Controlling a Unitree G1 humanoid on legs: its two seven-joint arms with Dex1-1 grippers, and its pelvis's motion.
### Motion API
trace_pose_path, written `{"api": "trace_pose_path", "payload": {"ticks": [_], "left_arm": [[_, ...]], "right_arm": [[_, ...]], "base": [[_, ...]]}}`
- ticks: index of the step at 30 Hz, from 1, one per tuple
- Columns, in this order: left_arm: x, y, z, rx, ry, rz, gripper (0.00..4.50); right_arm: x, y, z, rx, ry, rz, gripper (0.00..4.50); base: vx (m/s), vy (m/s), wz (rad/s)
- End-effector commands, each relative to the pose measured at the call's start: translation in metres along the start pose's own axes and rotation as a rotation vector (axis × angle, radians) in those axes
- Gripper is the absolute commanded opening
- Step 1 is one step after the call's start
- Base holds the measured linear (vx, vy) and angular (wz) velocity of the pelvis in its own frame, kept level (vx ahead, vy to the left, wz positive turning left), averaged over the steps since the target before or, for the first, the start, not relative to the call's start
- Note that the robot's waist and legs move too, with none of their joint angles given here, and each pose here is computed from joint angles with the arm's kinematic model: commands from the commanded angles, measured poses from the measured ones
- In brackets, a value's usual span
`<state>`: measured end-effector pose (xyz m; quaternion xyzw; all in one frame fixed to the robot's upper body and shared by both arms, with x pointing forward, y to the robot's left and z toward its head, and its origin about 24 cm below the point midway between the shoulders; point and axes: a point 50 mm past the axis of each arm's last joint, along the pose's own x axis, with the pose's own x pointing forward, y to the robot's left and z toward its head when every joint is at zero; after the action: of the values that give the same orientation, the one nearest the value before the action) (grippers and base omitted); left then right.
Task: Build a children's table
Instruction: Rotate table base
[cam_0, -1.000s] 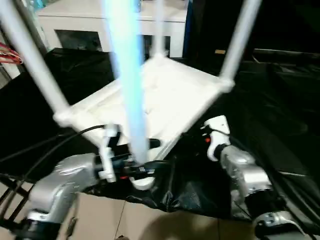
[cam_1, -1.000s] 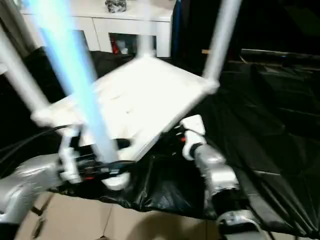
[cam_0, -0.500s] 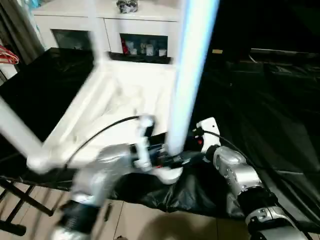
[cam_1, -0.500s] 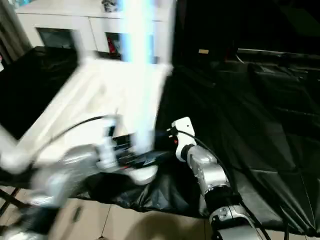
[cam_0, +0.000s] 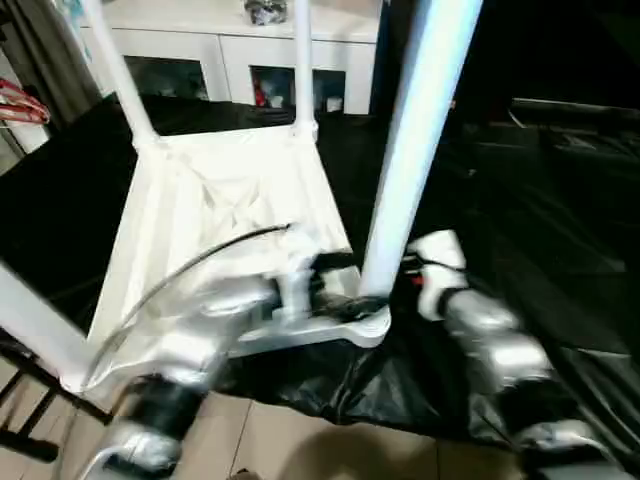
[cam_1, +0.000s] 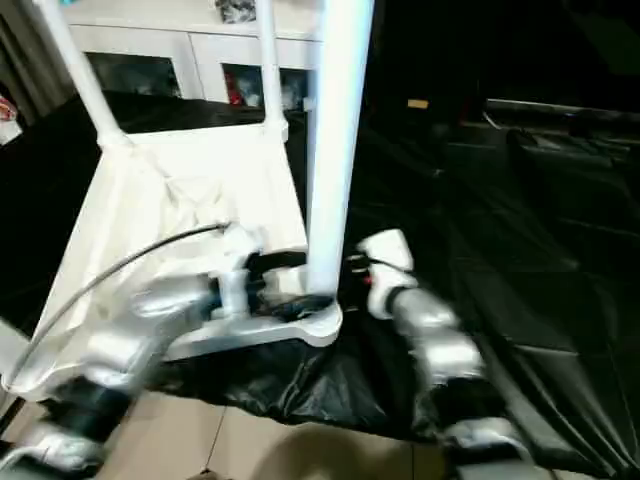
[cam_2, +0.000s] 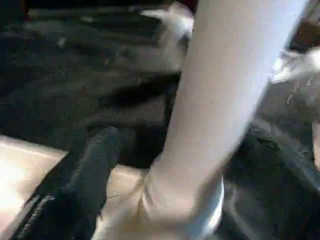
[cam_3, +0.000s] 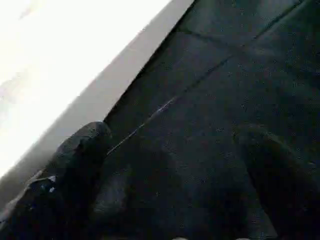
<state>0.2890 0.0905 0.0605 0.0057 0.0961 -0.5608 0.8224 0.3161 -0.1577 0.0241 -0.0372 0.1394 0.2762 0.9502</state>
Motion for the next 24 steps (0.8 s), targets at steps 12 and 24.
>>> {"api": "trace_pose_path", "payload": {"ticks": [12, 24], "left_arm": [[-0.032, 0.017, -0.004, 0.036, 0.073, 0.103, 3.04], [-0.035, -0.006, -0.013, 0.028, 0.199, -0.089, 2.05]], "right_arm": [[-0.04, 0.001, 0.007, -0.085, 0.024, 0.17, 4.5], [-0.07, -0.013, 0.008, -0.177, 0.139, 0.262, 4.5]], "base": [[0.0, 0.0, 0.0], [0.0, 0.0, 0.0]]}}
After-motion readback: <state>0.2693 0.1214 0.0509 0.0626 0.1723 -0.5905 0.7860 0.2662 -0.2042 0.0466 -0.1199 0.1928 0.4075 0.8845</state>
